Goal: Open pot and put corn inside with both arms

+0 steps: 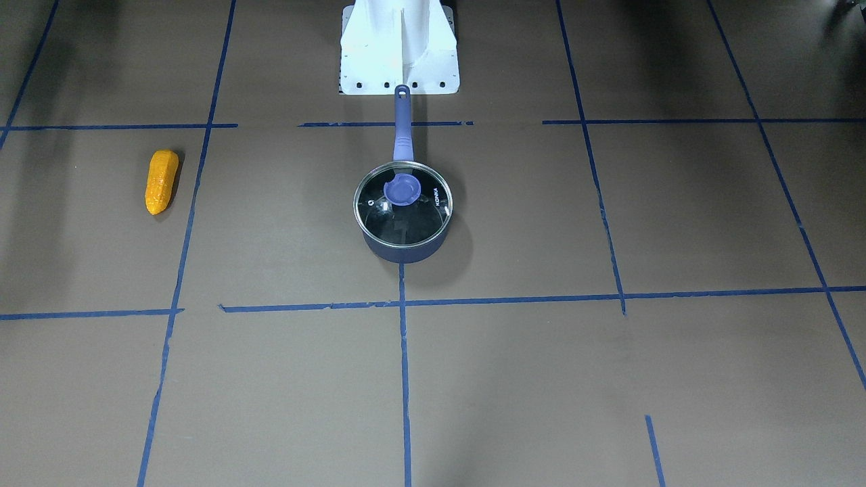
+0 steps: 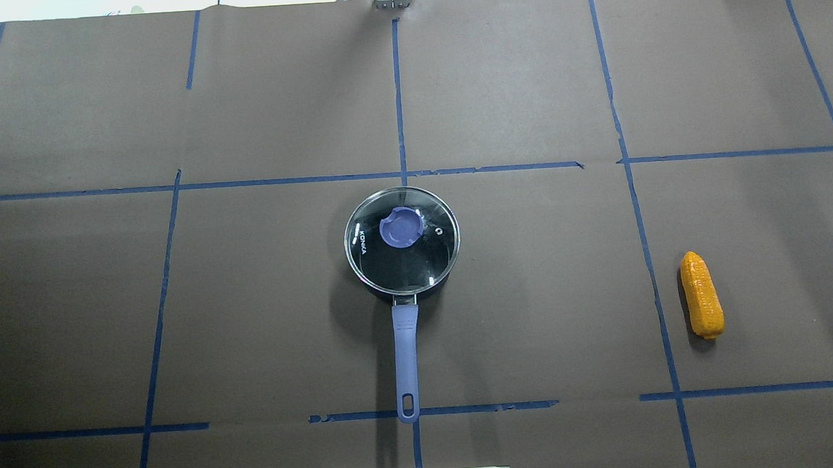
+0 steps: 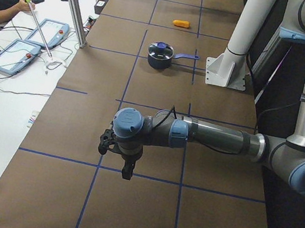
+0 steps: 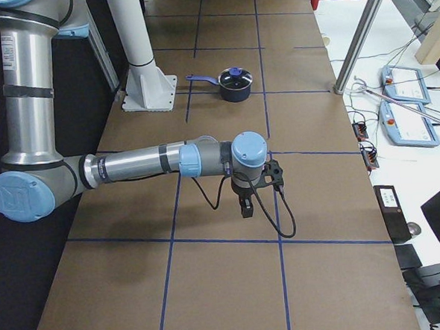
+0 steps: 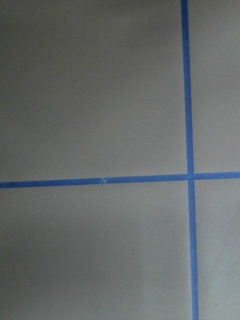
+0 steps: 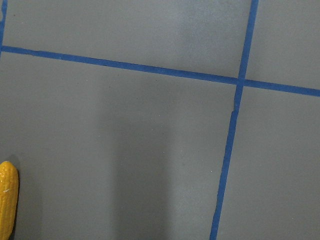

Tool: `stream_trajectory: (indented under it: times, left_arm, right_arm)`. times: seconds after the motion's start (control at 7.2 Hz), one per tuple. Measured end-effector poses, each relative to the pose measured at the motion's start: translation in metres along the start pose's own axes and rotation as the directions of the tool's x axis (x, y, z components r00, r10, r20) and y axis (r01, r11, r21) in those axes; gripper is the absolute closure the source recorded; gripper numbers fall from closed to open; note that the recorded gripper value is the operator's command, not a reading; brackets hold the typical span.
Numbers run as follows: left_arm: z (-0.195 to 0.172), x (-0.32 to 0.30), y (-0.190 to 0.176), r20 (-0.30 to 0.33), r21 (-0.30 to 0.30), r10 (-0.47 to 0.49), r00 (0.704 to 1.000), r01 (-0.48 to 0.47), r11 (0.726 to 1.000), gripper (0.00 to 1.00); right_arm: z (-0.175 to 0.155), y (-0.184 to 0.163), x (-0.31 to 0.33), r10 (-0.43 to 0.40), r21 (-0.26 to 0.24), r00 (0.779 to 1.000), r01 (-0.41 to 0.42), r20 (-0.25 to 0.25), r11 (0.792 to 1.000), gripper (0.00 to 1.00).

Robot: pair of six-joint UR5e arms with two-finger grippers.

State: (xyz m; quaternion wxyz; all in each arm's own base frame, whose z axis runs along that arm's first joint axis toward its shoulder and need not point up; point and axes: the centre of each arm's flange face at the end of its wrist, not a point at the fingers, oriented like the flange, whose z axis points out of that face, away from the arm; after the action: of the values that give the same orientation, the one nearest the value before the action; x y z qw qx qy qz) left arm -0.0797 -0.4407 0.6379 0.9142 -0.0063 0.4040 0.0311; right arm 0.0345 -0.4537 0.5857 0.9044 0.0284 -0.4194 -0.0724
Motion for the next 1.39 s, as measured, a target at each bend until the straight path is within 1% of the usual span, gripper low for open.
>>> stream_trajectory:
  times: [0.97, 1.11, 1.39]
  left_arm:
    - [0.001, 0.002, 0.0, -0.008, 0.0, 0.001, 1.0, -0.001, 1.0, 0.0]
    - [0.0, 0.005, -0.002, -0.007, 0.008, 0.013, 1.0, -0.012, 1.0, 0.0]
    - [-0.007, 0.03, -0.011, -0.015, 0.059, 0.069, 0.998, -0.068, 0.996, 0.0]
  right_arm:
    - [-0.002, -0.002, -0.002, -0.01, 0.005, 1.0, 0.01, -0.003, 1.0, 0.0]
    - [-0.002, -0.002, -0.002, -0.015, 0.005, 1.0, 0.015, -0.004, 1.0, 0.0]
    - [-0.003, -0.002, -0.004, -0.023, 0.008, 1.0, 0.023, -0.004, 1.0, 0.0]
